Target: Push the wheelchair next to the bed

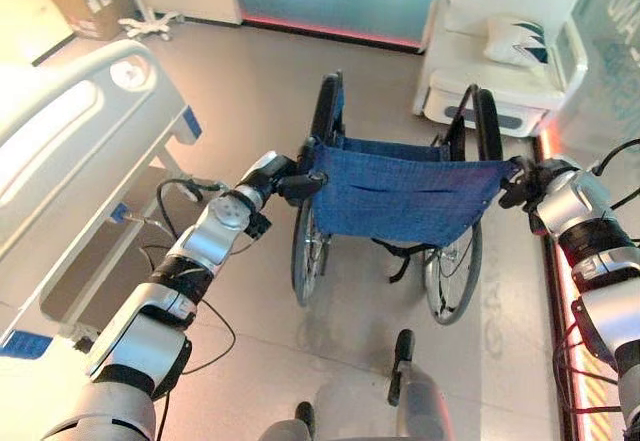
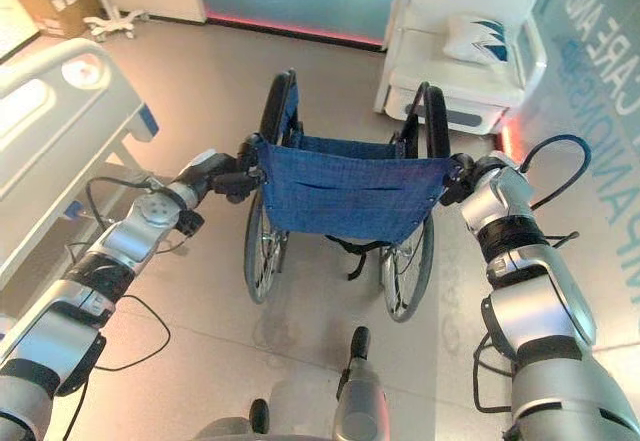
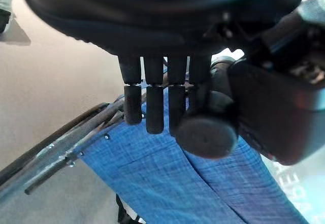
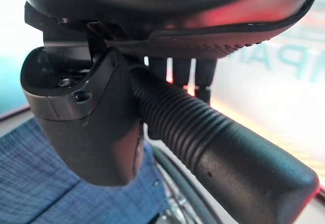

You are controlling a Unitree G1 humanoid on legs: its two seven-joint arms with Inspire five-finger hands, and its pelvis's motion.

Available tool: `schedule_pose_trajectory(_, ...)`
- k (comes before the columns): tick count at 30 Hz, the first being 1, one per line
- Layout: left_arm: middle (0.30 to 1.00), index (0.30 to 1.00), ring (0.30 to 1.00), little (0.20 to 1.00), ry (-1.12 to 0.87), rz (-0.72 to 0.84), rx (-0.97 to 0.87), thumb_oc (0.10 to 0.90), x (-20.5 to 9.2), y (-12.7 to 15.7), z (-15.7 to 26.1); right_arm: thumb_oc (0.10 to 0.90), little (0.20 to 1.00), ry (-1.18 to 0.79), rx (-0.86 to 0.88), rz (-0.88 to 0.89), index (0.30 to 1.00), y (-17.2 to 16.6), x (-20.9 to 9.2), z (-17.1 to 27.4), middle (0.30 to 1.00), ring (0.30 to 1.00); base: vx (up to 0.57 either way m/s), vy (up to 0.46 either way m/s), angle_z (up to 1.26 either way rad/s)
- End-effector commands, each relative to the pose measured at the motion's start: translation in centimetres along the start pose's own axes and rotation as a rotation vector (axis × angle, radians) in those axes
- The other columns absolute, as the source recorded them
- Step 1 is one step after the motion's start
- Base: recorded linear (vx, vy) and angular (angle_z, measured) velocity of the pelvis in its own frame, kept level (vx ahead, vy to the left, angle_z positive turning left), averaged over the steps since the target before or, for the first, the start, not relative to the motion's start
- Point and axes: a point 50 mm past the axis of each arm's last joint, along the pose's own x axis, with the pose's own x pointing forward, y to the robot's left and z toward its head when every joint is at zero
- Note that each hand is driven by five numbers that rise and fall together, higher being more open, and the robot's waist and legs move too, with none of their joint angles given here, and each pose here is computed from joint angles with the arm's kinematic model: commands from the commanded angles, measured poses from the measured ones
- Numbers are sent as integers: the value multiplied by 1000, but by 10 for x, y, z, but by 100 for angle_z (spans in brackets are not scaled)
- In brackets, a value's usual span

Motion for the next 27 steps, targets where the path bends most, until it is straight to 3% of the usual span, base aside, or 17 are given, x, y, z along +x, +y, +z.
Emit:
schedule_pose_trajectory(1,300,300,300,300,175,28,112,400,-7,12,-38,400,300,-259,-398,19,300,34,-3,25,300,300,585,-357,18)
schedule_pose_trajectory(7,300,300,300,300,213,76,69,400,-10,23,-45,400,300,-342,-400,18,300,43,-9,36,300,300,324,-267,15)
schedule_pose_trajectory(17,300,300,300,300,209,111,49,400,-5,26,-40,400,300,-343,-358,-32,300,31,-8,38,300,300,255,-191,19)
schedule_pose_trajectory(22,300,300,300,300,194,117,68,400,-9,26,-40,400,300,-348,-359,-76,300,36,-14,55,300,300,437,89,-29)
schedule_pose_trajectory(27,300,300,300,300,177,166,63,400,-17,47,-37,400,300,-365,-384,-136,300,17,-14,56,300,300,304,265,-96)
